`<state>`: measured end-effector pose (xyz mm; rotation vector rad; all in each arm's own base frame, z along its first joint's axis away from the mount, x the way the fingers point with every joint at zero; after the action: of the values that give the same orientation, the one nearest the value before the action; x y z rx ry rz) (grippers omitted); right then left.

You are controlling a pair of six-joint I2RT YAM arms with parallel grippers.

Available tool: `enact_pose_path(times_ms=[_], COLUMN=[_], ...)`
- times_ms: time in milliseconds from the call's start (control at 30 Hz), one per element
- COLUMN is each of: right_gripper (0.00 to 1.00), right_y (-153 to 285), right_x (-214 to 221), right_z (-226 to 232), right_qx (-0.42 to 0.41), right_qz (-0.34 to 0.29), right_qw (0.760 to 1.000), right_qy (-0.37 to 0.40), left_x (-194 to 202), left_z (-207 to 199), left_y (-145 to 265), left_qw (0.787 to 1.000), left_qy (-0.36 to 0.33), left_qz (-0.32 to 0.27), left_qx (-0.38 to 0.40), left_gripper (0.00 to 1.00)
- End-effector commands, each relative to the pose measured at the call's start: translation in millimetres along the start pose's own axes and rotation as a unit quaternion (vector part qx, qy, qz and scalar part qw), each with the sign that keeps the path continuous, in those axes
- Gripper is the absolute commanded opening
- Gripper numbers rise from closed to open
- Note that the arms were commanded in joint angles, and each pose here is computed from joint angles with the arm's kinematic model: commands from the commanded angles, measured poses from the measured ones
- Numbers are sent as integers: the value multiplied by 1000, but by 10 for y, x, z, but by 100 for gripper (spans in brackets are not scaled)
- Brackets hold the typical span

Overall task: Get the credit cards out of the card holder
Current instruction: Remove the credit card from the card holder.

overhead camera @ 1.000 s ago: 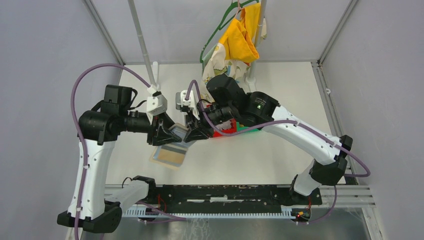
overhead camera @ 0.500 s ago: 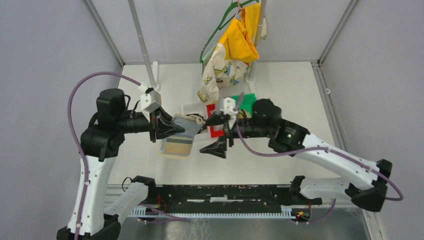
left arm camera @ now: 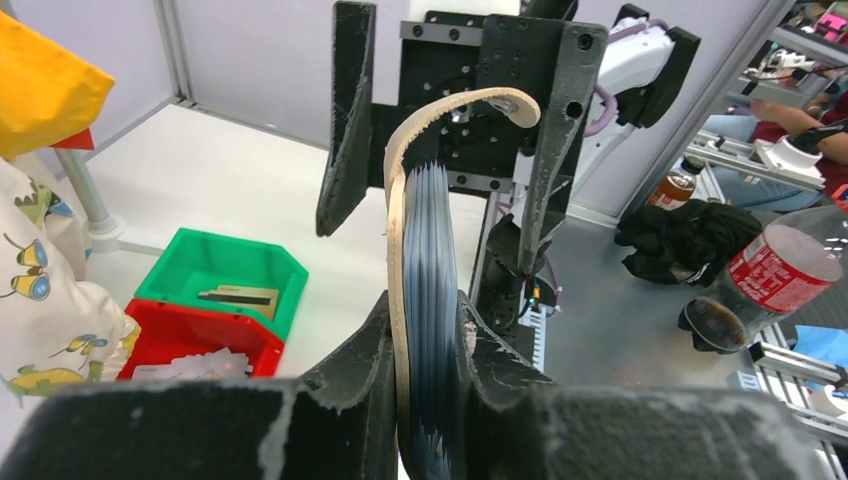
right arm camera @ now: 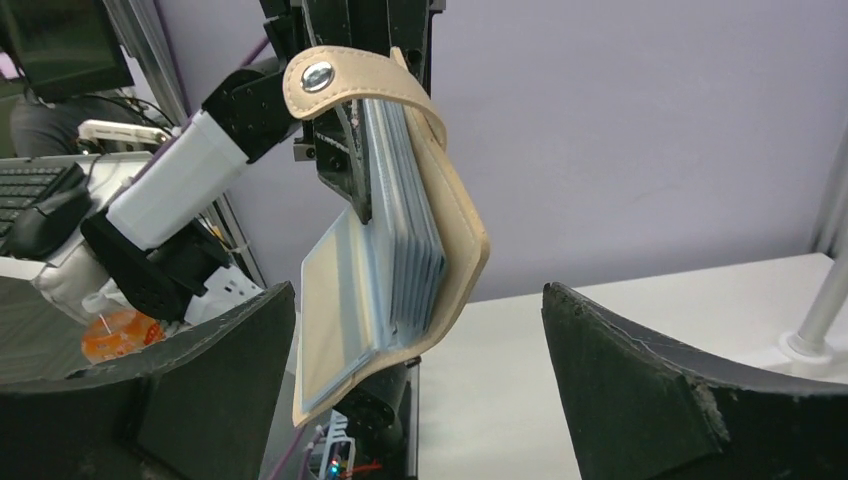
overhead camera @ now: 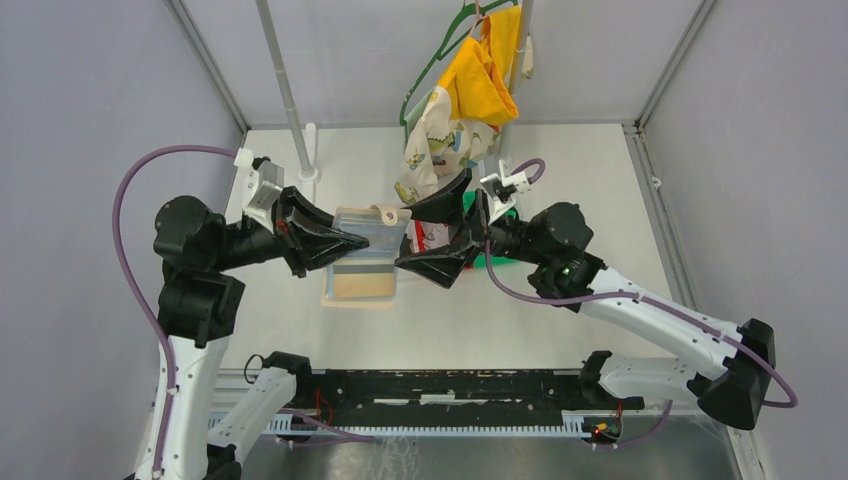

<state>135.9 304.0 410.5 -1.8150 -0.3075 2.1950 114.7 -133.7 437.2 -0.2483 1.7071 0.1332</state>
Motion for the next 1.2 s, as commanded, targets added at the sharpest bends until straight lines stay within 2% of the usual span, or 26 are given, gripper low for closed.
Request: enact_pose_path(times_ms=[0, 67, 167, 200, 333, 400, 433, 467, 500, 533, 567, 600, 667, 733, 833, 900, 1000, 1167], right_gripper=[94, 79, 49, 43, 39, 30, 21, 8, 0, 0, 0, 0, 0, 0, 0, 0, 0, 0], right_y=[-83, -115, -162, -178, -224, -237, -244, -250, -262, -272, -289, -293, -284, -255, -202, -196, -222, -261], right_x=[-301, -321, -315, -298, -298, -292, -288, -294, -296, -294, -282, -216, -157, -95, 31, 76, 146, 125], right_z=[196, 213, 218, 217, 185, 161, 141, 125, 106, 70, 34, -17, -70, -94, -144, -173, -222, -206], right_qx=[-77, -100, -130, -137, -135, -131, -127, -124, -119, -110, -101, -84, -68, -66, -56, -54, -55, -71], right_qz=[-74, -80, -75, -72, -67, -64, -60, -54, -40, -25, 0, 37, 85, 121, 177, 209, 249, 247], right_qw=[994, 991, 987, 985, 985, 986, 986, 987, 988, 990, 992, 993, 992, 990, 982, 976, 966, 965], right_qy=[-16, -38, -65, -71, -80, -81, -84, -85, -88, -83, -76, -77, -56, -40, -37, -38, -48, -47], left_x=[-180, -171, -160, -152, -112, -97, -87, -65, -19, 17, 50, 84, 148, 207, 272, 334, 382, 408], left_z=[-160, -167, -160, -154, -134, -124, -122, -115, -107, -95, -76, -50, -33, -17, -7, 41, 54, 50], left_y=[20, 23, 20, 18, 13, 10, 11, 13, 20, 24, 31, 36, 47, 62, 84, 86, 89, 91], left_qw=[999, 999, 999, 999, 999, 999, 999, 999, 999, 999, 999, 999, 998, 997, 994, 991, 989, 988], left_qy=[-8, -4, 2, 5, 14, 17, 16, 15, 17, 15, 11, 7, -3, -18, -31, -39, -26, -26], left_qz=[-21, -21, -20, -19, -15, -13, -10, -5, 5, 14, 24, 35, 53, 71, 95, 114, 128, 128], left_qx=[26, 27, 25, 25, 26, 26, 27, 28, 29, 29, 26, 21, 30, 38, 53, 63, 77, 81], left_gripper=[2, 2, 2, 2, 2, 3, 6, 12, 29, 50, 66, 72, 75, 74, 56, 50, 45, 41])
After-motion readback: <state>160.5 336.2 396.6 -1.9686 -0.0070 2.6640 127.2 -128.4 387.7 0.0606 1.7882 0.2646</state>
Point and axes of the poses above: each gripper's point midway between its finger pads, its own y axis back along the fingers, its own z axis along the line the jaws close on, x = y × z, the point moved 6 cm from there along y, back along the fingers, and after that the axes turned 2 degrees about -y, right-handed, at the moved point
